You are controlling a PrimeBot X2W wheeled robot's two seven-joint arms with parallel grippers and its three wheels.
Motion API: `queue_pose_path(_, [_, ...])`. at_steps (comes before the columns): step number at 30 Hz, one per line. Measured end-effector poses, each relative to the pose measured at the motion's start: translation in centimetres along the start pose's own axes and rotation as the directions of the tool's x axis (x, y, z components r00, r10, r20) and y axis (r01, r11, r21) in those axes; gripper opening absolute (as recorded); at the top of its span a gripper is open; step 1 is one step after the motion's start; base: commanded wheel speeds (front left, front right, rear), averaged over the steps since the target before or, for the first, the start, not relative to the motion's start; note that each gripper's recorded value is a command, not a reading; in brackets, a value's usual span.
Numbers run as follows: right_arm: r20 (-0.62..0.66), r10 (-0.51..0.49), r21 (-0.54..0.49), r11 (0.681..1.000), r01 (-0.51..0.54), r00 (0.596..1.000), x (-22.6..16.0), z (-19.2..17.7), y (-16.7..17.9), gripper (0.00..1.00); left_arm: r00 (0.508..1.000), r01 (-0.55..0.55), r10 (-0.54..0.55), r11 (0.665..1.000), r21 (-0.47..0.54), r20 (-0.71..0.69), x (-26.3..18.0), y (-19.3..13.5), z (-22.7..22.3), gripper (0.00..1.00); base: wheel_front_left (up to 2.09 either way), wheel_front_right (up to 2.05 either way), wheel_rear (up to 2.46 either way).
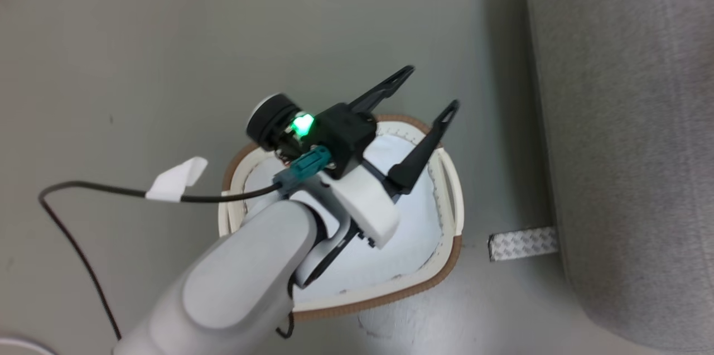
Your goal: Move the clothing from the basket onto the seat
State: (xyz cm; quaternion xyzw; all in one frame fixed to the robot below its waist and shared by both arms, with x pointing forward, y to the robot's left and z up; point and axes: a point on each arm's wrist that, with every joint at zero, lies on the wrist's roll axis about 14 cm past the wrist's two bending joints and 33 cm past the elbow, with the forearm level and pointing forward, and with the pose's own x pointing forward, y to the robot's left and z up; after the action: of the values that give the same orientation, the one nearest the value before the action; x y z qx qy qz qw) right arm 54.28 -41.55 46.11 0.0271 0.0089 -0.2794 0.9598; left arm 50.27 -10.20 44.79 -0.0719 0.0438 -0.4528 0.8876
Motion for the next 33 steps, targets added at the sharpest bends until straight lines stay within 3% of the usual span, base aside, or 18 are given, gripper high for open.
queue_pose_path(6, [0.111, 0.074, -0.031, 0.997, -0.071, 0.991, -3.8, 4.7, -0.4, 1.00, 0.994, -0.101, 0.100, 0.995, 0.011, 0.041, -2.2, 0.6, 2.5, 1.00, 0.00, 0.00, 0.00])
queue_pose_path(14, [0.246, 0.193, -0.038, 0.981, -0.190, 0.950, -9.6, 9.9, 1.0, 1.00, 0.967, -0.239, 0.237, 0.971, 0.013, 0.096, -6.5, 1.2, 5.4, 1.00, 0.00, 0.00, 0.00])
queue_pose_path(22, [0.246, 0.317, -0.039, 0.948, -0.317, 0.916, -15.1, 9.4, 4.4, 1.00, 0.914, -0.393, 0.388, 0.920, 0.017, 0.115, -12.1, 2.4, 6.1, 1.00, 0.00, 0.00, 0.00])
queue_pose_path(33, [0.174, 0.458, -0.029, 0.887, -0.460, 0.872, -21.7, 6.6, 7.8, 1.00, 0.808, -0.588, 0.583, 0.807, 0.047, 0.088, -20.9, 4.0, 4.8, 1.00, 0.00, 0.00, 0.00])
